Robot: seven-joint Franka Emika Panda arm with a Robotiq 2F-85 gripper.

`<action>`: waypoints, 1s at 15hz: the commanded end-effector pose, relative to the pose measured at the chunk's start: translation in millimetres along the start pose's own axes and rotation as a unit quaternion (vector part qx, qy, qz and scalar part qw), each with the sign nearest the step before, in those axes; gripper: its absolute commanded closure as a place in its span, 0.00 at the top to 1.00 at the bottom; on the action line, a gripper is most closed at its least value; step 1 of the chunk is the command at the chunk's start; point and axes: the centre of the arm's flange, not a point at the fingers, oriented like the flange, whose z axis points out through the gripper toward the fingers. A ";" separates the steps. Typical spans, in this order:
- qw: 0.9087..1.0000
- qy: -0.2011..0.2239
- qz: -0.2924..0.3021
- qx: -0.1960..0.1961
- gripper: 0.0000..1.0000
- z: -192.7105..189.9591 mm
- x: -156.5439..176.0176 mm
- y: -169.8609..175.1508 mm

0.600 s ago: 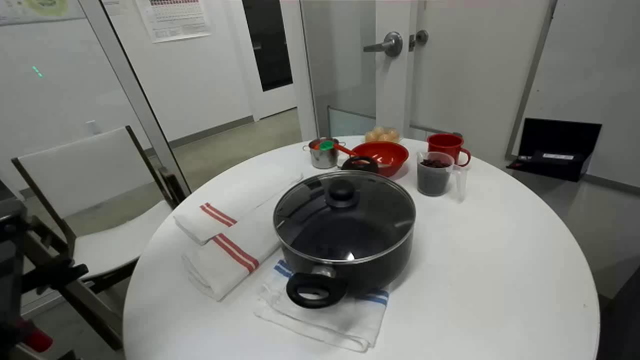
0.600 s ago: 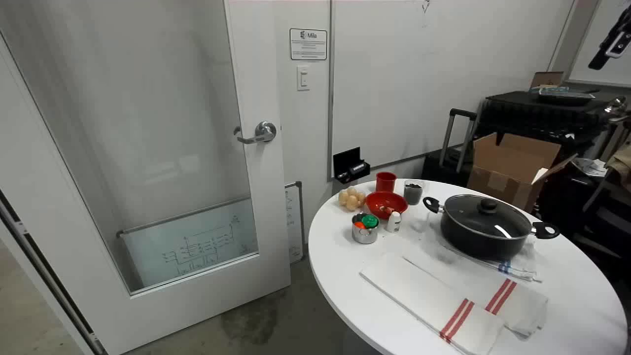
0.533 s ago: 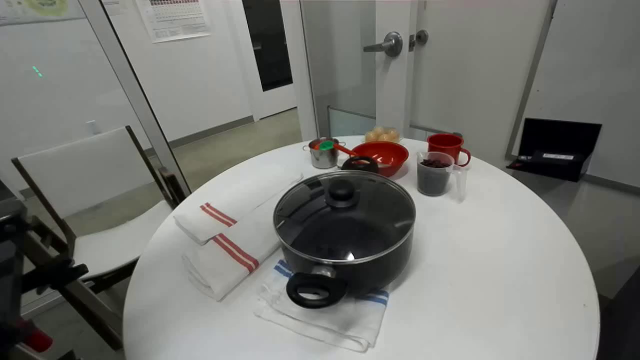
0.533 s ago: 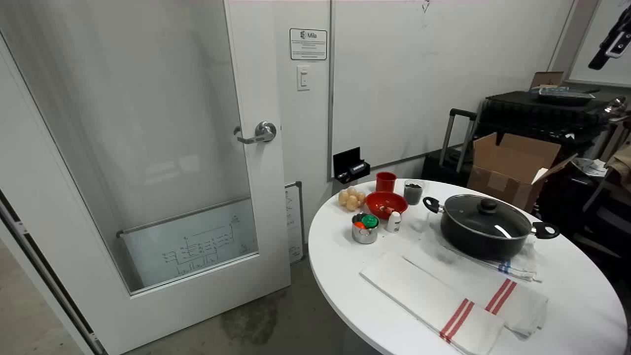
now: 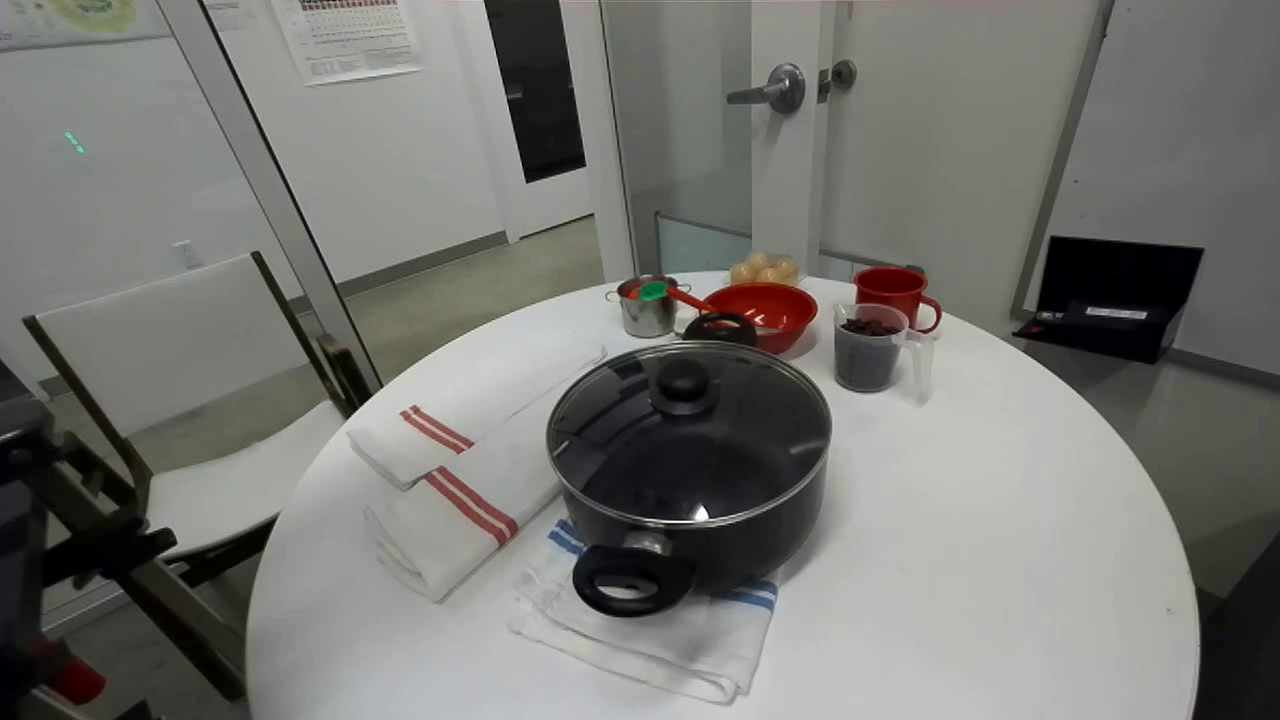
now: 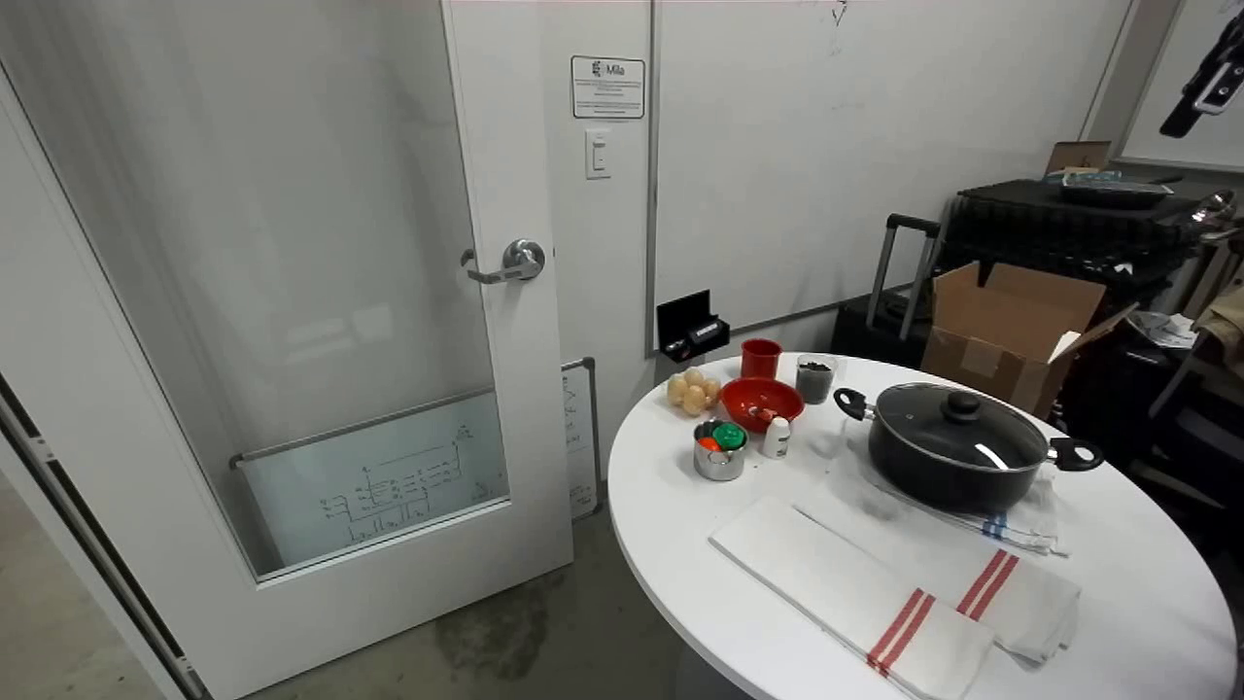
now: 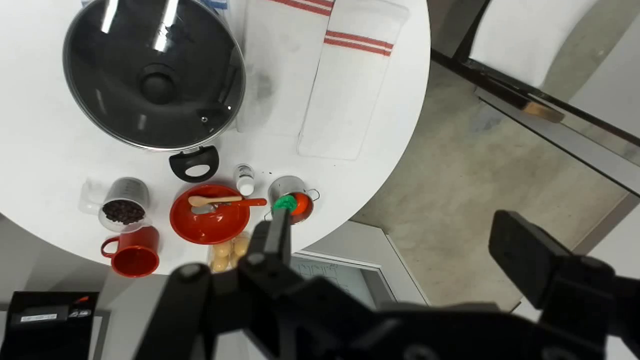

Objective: Remove the lid from the pot

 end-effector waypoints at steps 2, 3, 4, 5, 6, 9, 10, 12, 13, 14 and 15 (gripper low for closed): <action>1.000 0.000 0.000 0.000 1.00 0.0 0.0 0.0; 1.000 0.000 0.000 0.000 1.00 0.0 0.0 0.0; 1.000 0.000 0.000 0.000 1.00 0.0 0.0 0.0; 1.000 0.000 0.000 0.000 1.00 0.0 0.0 0.0; 1.000 0.000 0.000 0.000 1.00 0.0 0.0 0.0; 1.000 0.000 0.000 0.000 1.00 0.0 0.0 0.0; 1.000 -0.001 0.002 -0.002 1.00 2.3 0.7 2.6; 1.000 -0.002 0.013 -0.013 1.00 12.2 2.6 13.8; 1.000 -0.002 0.020 -0.021 1.00 19.6 4.2 21.5; 0.999 -0.001 0.026 -0.029 1.00 26.6 6.2 28.7; 0.999 -0.002 0.035 -0.036 1.00 36.6 8.7 38.6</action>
